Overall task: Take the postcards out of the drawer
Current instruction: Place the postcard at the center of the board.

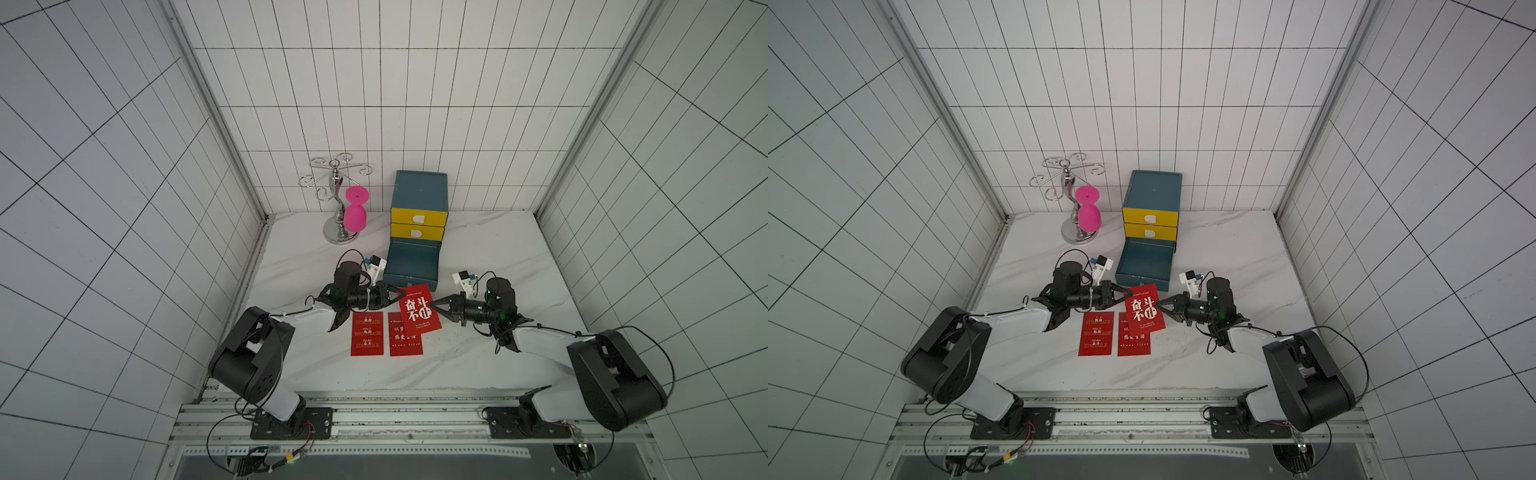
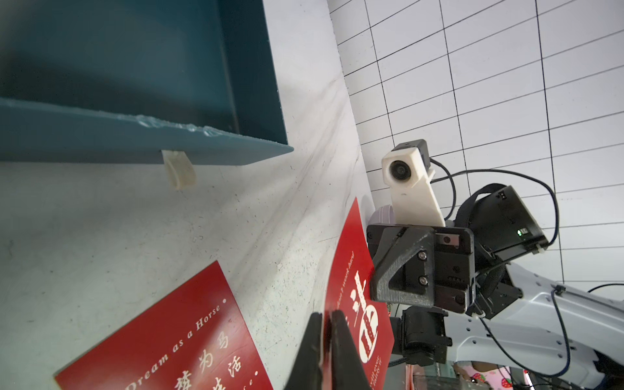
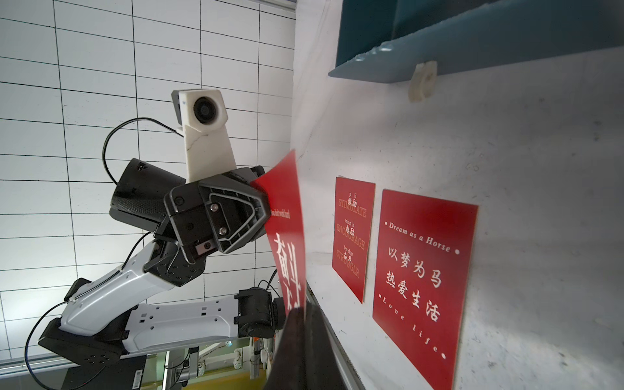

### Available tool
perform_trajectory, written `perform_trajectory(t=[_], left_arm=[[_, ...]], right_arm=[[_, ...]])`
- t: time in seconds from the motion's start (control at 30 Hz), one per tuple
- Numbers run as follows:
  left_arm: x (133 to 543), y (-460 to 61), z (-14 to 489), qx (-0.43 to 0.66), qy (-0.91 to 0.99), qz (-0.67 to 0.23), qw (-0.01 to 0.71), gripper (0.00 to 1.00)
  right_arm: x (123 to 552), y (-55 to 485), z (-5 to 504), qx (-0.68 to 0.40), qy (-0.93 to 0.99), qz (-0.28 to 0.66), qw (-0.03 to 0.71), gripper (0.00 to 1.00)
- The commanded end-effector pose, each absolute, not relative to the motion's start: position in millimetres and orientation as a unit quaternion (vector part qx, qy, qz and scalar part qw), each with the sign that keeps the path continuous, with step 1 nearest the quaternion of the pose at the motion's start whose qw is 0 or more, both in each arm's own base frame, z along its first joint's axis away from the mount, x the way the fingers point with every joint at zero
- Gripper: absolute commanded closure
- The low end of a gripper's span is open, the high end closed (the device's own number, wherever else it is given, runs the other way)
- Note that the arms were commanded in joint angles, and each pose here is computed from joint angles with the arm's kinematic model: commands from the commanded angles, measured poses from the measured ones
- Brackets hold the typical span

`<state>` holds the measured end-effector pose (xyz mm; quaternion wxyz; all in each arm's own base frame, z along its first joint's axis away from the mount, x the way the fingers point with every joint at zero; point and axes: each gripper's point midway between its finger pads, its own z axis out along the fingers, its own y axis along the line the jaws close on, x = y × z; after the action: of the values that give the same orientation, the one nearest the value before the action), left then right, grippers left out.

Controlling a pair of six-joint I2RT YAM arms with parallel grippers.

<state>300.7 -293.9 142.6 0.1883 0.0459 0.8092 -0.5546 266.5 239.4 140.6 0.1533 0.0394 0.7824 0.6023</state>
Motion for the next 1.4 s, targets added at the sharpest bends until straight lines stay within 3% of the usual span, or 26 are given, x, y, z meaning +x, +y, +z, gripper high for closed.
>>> perform_trajectory(t=[0.0, 0.07, 0.13, 0.17, 0.2, 0.43, 0.6, 0.93, 1.37], left_arm=[[297.5, -297.0, 127.3, 0.033, 0.825, -0.535, 0.18, 0.97], [295.5, -298.0, 122.0, 0.034, 0.834, -0.522, 0.175, 0.99], [294.0, -299.1, 118.6, 0.036, 0.842, -0.51, 0.172, 1.0], [293.5, -299.1, 116.2, 0.036, 0.848, -0.501, 0.171, 1.0], [293.4, -299.8, 114.0, 0.038, 0.854, -0.49, 0.169, 1.0], [286.5, -318.8, 107.6, 0.063, 0.874, -0.456, 0.157, 1.0], [290.7, -333.4, 100.0, 0.06, 0.879, -0.451, 0.14, 1.0], [298.5, -359.1, 76.6, 0.053, 0.904, -0.412, 0.104, 1.0], [292.1, -378.0, 42.8, 0.042, 0.923, -0.373, 0.085, 0.93]], right_arm=[[261.1, 234.9, 133.9, 0.039, 0.79, 0.592, 0.155, 1.0], [260.7, 232.8, 132.0, 0.043, 0.795, 0.584, 0.157, 0.91], [260.6, 228.8, 130.9, 0.046, 0.802, 0.572, 0.164, 0.64], [261.1, 225.2, 129.9, 0.05, 0.807, 0.563, 0.17, 0.15], [262.5, 220.0, 129.9, 0.056, 0.813, 0.552, 0.178, 0.01], [273.6, 174.3, 156.2, 0.069, 0.844, 0.467, 0.255, 0.01], [285.0, 148.2, 179.6, 0.083, 0.834, 0.458, 0.296, 0.01], [294.7, 136.9, 180.4, 0.094, 0.825, 0.476, 0.29, 0.02], [299.4, 135.8, 182.9, 0.097, 0.808, 0.502, 0.293, 0.02]])
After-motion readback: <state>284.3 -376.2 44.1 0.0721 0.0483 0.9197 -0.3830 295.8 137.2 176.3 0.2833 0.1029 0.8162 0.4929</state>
